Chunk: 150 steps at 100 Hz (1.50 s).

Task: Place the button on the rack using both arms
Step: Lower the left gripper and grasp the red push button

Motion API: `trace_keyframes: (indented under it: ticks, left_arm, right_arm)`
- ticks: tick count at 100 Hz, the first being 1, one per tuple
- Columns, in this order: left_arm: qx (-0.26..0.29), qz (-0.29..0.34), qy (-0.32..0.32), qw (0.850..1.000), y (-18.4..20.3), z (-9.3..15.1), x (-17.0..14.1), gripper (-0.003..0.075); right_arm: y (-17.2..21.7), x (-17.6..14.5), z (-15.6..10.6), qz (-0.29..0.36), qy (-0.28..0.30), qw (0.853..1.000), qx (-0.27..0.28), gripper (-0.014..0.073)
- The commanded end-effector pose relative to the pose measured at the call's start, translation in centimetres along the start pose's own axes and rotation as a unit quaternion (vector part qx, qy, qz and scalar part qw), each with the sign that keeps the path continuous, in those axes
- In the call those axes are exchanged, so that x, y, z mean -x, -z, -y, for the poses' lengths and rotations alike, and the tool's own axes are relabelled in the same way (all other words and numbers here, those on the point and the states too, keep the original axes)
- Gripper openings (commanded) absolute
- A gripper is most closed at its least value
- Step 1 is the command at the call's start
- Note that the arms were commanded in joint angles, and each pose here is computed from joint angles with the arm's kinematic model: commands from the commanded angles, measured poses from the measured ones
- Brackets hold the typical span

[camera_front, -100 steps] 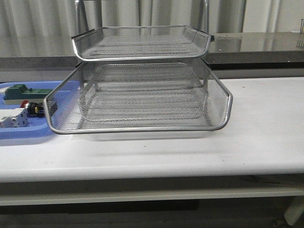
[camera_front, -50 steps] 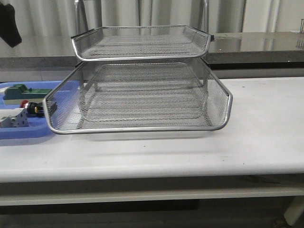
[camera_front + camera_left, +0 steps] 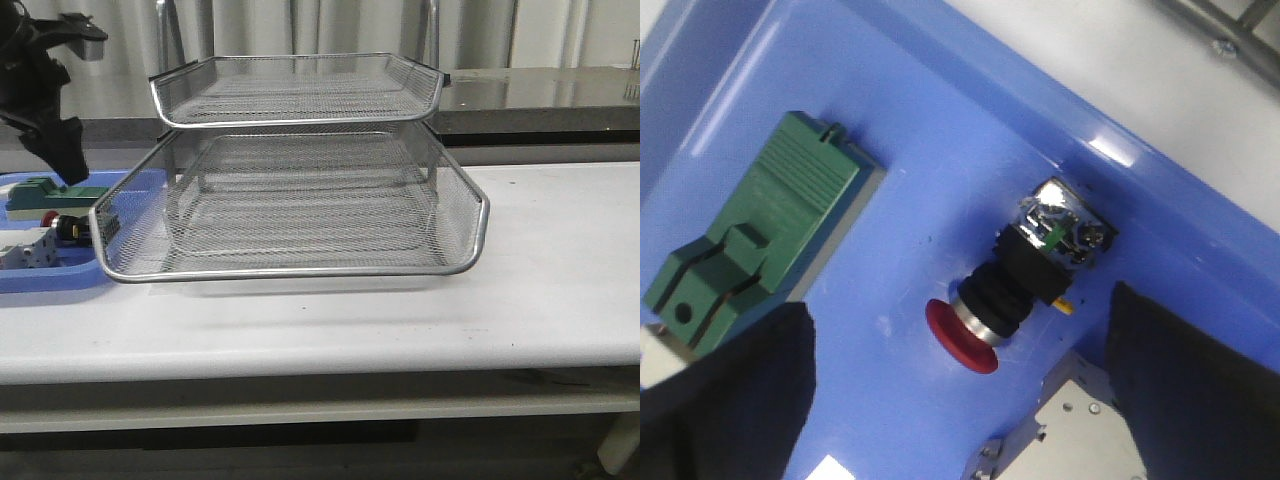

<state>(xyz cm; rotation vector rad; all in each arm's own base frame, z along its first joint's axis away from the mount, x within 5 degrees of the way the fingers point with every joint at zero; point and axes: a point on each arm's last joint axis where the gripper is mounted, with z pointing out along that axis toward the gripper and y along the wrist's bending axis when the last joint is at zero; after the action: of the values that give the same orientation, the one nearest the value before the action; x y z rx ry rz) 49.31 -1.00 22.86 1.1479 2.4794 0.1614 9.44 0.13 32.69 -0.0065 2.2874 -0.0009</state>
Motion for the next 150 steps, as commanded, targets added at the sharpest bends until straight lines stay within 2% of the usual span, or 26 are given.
trace_keyframes:
  ticks: [1, 65, 109, 150]
  left_arm:
    - [0.030, 0.039, -0.010, 0.999, 2.8, -0.5, 1.3, 0.0561]
    - [0.006, 0.031, -0.042, 0.999, -2.0, -0.2, 1.1, 0.0561]
    - [0.020, 0.040, -0.056, 0.997, -2.6, -0.5, 1.2, 0.0561]
    - [-0.012, 0.033, -0.047, 0.998, -5.0, 0.2, 0.8, 0.0561]
  right_arm:
    - [0.8, 1.2, 0.2, 0.044, 0.003, 0.999, -0.007, -0.0068]
    - [0.8, 1.2, 0.2, 0.044, 0.003, 0.999, -0.007, -0.0068]
    - [0.8, 1.2, 0.2, 0.044, 0.003, 0.999, -0.007, -0.0068]
    - [0.8, 1.2, 0.2, 0.044, 0.003, 0.999, -0.007, -0.0068]
